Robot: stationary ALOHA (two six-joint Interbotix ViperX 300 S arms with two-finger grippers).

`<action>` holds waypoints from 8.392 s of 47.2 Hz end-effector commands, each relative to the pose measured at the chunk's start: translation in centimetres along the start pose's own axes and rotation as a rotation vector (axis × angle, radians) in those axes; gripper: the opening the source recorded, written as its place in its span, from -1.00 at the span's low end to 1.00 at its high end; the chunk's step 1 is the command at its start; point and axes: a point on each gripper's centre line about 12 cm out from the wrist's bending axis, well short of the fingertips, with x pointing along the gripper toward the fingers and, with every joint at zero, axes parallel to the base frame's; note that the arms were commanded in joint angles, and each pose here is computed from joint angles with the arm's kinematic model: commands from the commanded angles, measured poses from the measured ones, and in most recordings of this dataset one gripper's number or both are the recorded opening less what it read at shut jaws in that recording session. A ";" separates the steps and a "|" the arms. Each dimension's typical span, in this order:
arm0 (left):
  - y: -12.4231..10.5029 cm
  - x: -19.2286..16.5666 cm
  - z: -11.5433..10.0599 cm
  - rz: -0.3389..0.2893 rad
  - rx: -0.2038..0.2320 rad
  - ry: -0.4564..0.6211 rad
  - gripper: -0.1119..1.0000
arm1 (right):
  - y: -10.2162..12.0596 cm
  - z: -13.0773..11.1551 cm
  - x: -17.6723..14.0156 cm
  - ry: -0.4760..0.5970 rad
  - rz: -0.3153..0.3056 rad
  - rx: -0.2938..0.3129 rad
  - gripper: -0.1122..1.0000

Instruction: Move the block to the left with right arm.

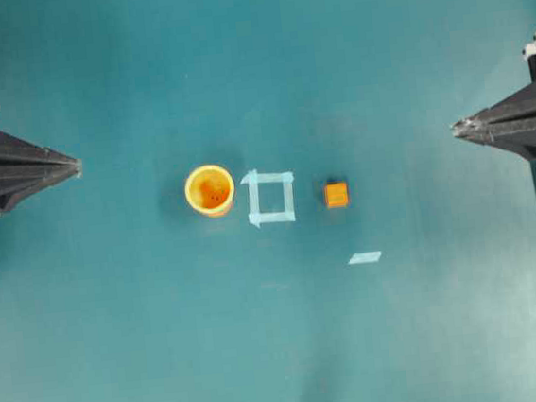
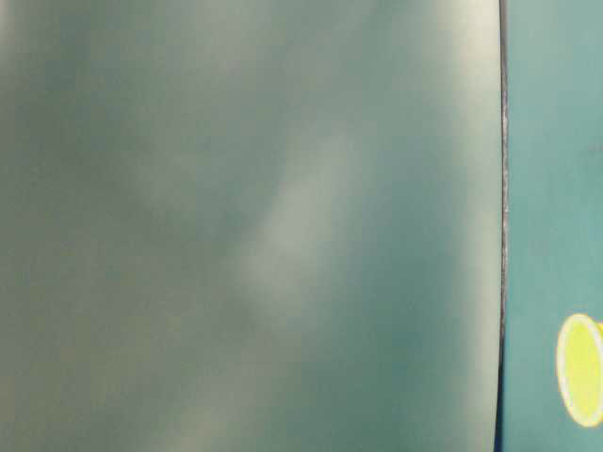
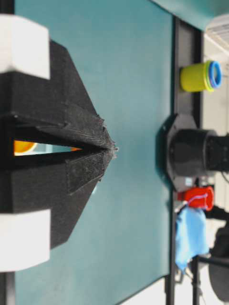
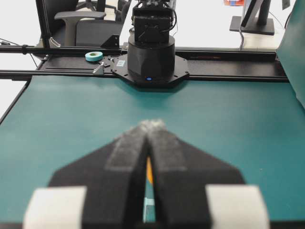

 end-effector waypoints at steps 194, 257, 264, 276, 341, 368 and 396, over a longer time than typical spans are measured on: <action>0.6 -10.0 1.7 0.062 0.006 0.060 -0.81 | -2.7 -2.4 38.9 0.406 -0.066 0.066 -0.13; 0.6 -10.2 1.7 0.062 0.022 0.099 -0.81 | -2.8 -4.6 40.6 0.449 -0.070 0.068 -0.13; 0.6 -10.2 1.7 0.062 0.021 0.097 -0.81 | -2.8 -4.5 40.6 0.447 -0.070 0.070 -0.13; 0.6 -10.2 1.9 0.062 0.022 0.093 -0.80 | -2.8 -4.6 40.6 0.449 -0.071 0.071 -0.13; 0.6 -10.3 1.9 0.064 0.029 0.091 -0.81 | -2.7 -4.8 40.5 0.467 -0.071 0.071 -0.13; 0.6 -10.3 1.9 0.065 0.031 0.091 -0.81 | -2.7 -4.9 40.5 0.469 -0.071 0.073 -0.13; 0.6 -10.3 1.9 0.065 0.035 0.092 -0.81 | -2.6 -5.0 40.5 0.470 -0.070 0.073 -0.13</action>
